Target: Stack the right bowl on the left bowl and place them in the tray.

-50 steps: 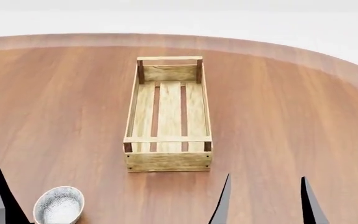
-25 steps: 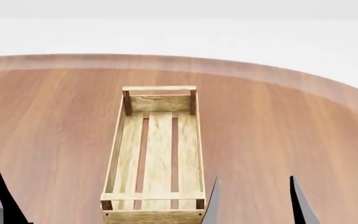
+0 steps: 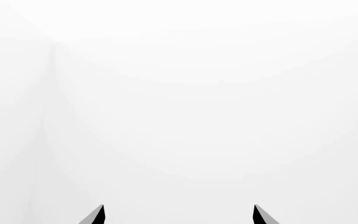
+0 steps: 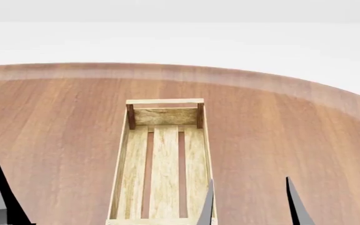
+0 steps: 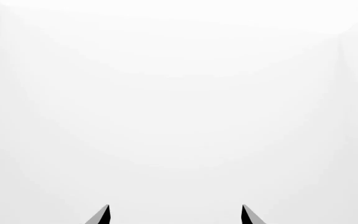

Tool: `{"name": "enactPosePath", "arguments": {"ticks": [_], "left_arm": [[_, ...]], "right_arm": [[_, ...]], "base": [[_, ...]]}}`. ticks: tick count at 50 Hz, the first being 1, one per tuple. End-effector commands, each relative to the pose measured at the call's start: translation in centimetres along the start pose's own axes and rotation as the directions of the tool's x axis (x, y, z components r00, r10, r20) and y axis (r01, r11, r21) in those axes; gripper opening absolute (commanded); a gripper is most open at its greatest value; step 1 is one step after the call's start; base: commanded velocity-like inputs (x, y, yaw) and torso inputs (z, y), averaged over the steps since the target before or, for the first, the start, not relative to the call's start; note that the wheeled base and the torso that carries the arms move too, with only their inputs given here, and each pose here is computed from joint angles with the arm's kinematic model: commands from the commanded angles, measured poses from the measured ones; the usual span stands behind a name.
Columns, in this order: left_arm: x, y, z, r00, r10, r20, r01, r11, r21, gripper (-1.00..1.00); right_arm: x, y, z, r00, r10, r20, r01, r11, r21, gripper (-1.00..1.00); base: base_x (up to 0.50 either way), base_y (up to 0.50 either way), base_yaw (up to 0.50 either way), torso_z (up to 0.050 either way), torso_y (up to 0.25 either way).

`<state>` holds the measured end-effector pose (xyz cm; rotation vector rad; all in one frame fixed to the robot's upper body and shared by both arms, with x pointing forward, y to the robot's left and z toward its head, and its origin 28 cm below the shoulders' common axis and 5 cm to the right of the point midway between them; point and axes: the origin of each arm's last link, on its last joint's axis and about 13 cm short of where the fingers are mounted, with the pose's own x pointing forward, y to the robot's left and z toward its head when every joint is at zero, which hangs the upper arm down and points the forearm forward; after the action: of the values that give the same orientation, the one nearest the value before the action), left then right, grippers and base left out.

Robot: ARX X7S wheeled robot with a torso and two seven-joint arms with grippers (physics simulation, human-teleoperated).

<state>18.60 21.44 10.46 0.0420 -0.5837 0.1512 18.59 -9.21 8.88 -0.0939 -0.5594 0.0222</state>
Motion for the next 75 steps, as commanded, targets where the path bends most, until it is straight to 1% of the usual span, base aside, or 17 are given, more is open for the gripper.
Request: {"name": "enactPosePath", "arguments": {"ticks": [1,2,6,10,11,16,49,51,52,55,60,65,68,69,72,73,75], "left_arm": [[0.0,0.1,0.0,1.000,-0.003,0.023,0.003,1.000,0.006,1.00],[0.0,0.1,0.0,1.000,-0.003,0.022,0.003,1.000,0.005,1.00],[0.0,0.1,0.2,1.000,0.003,0.014,-0.003,1.000,-0.002,1.00],[0.1,0.3,0.1,1.000,0.012,-0.001,-0.012,1.000,0.018,1.00],[0.0,0.3,0.0,1.000,0.009,-0.004,-0.008,0.999,0.051,1.00],[-0.2,0.2,-0.1,1.000,0.005,-0.015,-0.004,0.997,0.075,1.00],[-0.1,0.3,0.0,1.000,0.016,-0.011,-0.016,0.998,0.061,1.00],[-0.1,0.3,0.0,1.000,0.020,-0.010,-0.019,0.997,0.071,1.00],[-0.1,0.3,0.0,1.000,0.027,-0.016,-0.027,0.999,0.026,1.00],[0.0,0.5,-0.1,0.999,0.026,-0.019,-0.025,0.998,0.058,1.00],[-0.1,0.5,-0.2,0.999,0.021,-0.029,-0.019,0.998,0.058,1.00],[0.0,0.5,-0.5,0.998,0.016,-0.066,-0.012,0.998,0.067,1.00],[0.0,0.7,-0.8,0.993,0.020,-0.113,-0.011,0.997,0.074,1.00],[0.0,1.0,-0.9,0.989,0.025,-0.149,-0.011,0.995,0.097,1.00],[0.1,1.5,-1.1,0.979,0.033,-0.202,-0.008,0.992,0.127,1.00],[0.1,1.8,-1.5,0.965,0.049,-0.258,-0.010,0.988,0.152,1.00],[0.1,2.3,-1.6,0.945,0.037,-0.325,0.002,0.993,0.118,1.00]], "right_arm": [[0.2,-0.3,-0.1,1.000,-0.021,0.009,0.021,1.000,-0.006,1.00],[0.2,-0.3,-0.2,1.000,-0.030,0.007,0.030,0.999,0.015,1.00],[0.2,-0.4,-0.3,0.999,-0.051,-0.009,0.051,0.998,0.026,1.00],[0.3,-0.4,-0.3,0.998,-0.056,-0.008,0.056,0.998,0.028,1.00],[0.2,-0.3,-0.4,0.998,-0.055,-0.009,0.056,0.998,0.029,1.00],[0.2,-0.3,-0.3,0.999,-0.054,-0.008,0.054,0.998,0.028,1.00],[0.0,-0.2,-0.4,0.999,-0.051,-0.010,0.051,0.998,0.028,1.00],[0.1,-0.2,-0.4,0.999,-0.052,-0.011,0.052,0.998,0.027,1.00],[0.1,-0.3,-0.4,0.999,-0.052,-0.012,0.052,0.998,0.028,1.00],[0.1,-0.2,-0.4,0.999,-0.051,-0.013,0.052,0.998,0.028,1.00],[0.1,-0.1,-0.4,0.999,-0.047,-0.016,0.048,0.998,0.031,1.00],[0.1,-0.2,-0.4,0.999,-0.047,-0.017,0.047,0.998,0.030,1.00],[0.1,-0.1,-0.5,0.999,-0.048,-0.018,0.048,0.998,0.032,1.00],[0.0,-0.1,-0.5,0.999,-0.047,-0.018,0.048,0.998,0.033,1.00],[0.1,-0.2,-0.6,0.999,-0.049,-0.019,0.049,0.998,0.034,1.00],[0.1,-0.2,-0.6,0.999,-0.050,-0.021,0.051,0.998,0.035,1.00],[0.0,-0.2,-0.6,0.998,-0.051,-0.021,0.052,0.998,0.037,1.00]], "base": [[0.50,0.32,0.00,0.000,0.000],[0.50,0.32,0.00,0.000,0.000],[0.12,0.04,0.00,0.000,0.000],[0.00,0.00,0.00,0.000,0.000],[0.00,0.00,0.00,0.000,0.000],[0.00,0.00,0.00,0.000,-0.150],[0.00,0.00,0.00,0.001,-0.250],[0.00,0.00,0.00,0.001,-0.250],[0.00,0.00,0.00,0.000,0.000],[0.00,0.00,0.00,0.000,0.000],[0.00,0.00,0.00,0.000,0.000],[0.00,0.00,0.00,0.000,0.000],[0.00,0.00,0.00,0.000,0.000],[0.00,0.00,0.00,0.000,0.000],[0.00,0.00,0.00,0.000,0.000],[0.00,0.00,0.00,0.000,0.000],[0.00,0.00,0.00,0.000,0.000]]}}
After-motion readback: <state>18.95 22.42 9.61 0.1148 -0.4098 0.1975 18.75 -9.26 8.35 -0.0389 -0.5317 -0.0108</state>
